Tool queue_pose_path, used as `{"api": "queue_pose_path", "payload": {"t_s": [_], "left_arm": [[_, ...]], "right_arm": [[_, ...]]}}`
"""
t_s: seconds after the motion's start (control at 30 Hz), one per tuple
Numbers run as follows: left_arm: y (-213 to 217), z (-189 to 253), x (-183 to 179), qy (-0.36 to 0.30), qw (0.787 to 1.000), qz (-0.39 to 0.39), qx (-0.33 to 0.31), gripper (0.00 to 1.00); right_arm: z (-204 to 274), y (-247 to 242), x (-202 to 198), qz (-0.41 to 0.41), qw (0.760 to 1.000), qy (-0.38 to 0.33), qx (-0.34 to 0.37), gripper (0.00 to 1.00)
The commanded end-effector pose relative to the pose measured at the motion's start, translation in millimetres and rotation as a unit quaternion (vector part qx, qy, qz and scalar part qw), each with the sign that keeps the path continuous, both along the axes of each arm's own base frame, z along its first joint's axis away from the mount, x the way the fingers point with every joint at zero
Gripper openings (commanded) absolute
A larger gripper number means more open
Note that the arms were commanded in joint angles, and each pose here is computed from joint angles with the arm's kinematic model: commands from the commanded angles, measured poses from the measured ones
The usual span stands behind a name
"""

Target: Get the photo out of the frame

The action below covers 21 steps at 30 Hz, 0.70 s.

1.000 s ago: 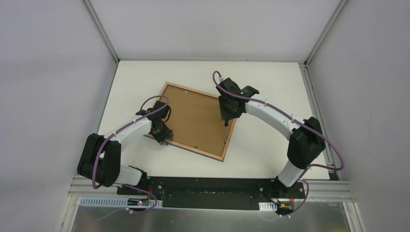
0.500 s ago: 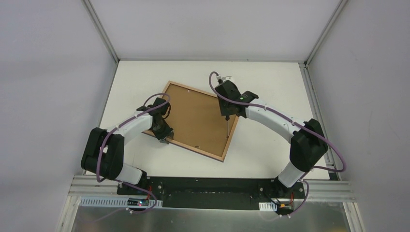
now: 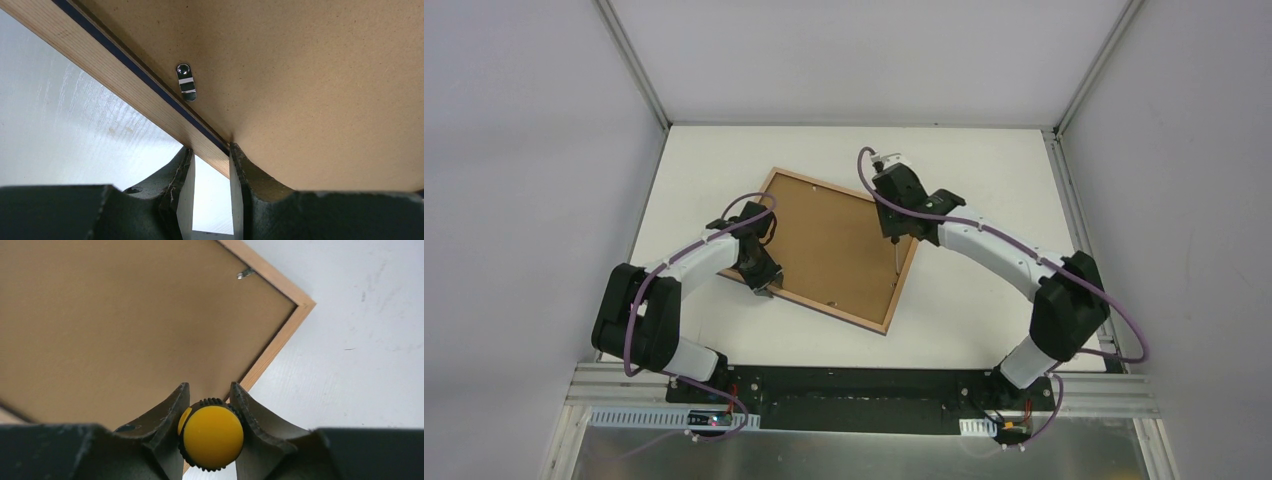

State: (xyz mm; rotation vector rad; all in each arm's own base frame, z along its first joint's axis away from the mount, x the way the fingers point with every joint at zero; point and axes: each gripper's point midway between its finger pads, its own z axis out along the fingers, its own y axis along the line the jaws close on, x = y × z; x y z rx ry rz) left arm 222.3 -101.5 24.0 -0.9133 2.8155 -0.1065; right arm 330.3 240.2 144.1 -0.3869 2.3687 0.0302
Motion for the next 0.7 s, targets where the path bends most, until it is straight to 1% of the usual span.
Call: {"api": "queue_pose_path", "payload": {"t_s": [0.0, 0.13, 0.23, 0.33, 0.43, 0.57, 0.67], "left_arm": [[26.9, -25.2, -34.8, 0.07, 0.995, -0.046, 0.059, 0.0], [26.6, -26.6, -34.6, 0.075, 0.995, -0.041, 0.057, 0.0], [27.0, -28.3, -35.4, 0.08, 0.994, -0.039, 0.056, 0.0], [27.4, -29.7, -36.2, 0.085, 0.994, -0.037, 0.054, 0.0], [27.6, -30.1, -36.1, 0.087, 0.994, -0.035, 0.053, 0.0], [27.7, -30.6, -36.0, 0.09, 0.994, -0.034, 0.052, 0.0], [27.7, -30.5, -35.9, 0.092, 0.994, -0.034, 0.052, 0.0]], "right_arm": [[50.2, 26.0, -36.5, 0.081, 0.992, 0.0, 0.099, 0.0], [37.5, 27.7, -51.8, 0.102, 0.988, 0.004, 0.115, 0.0], [18.1, 17.8, -54.4, 0.093, 0.992, 0.005, 0.09, 0.0], [11.2, 9.4, -50.0, 0.086, 0.994, -0.017, 0.067, 0.0], [11.3, 2.5, -39.5, 0.063, 0.995, -0.054, 0.06, 0.0], [9.2, 4.0, -34.8, 0.055, 0.995, -0.063, 0.062, 0.0], [19.7, 12.6, -34.2, 0.057, 0.993, -0.07, 0.077, 0.0]]}}
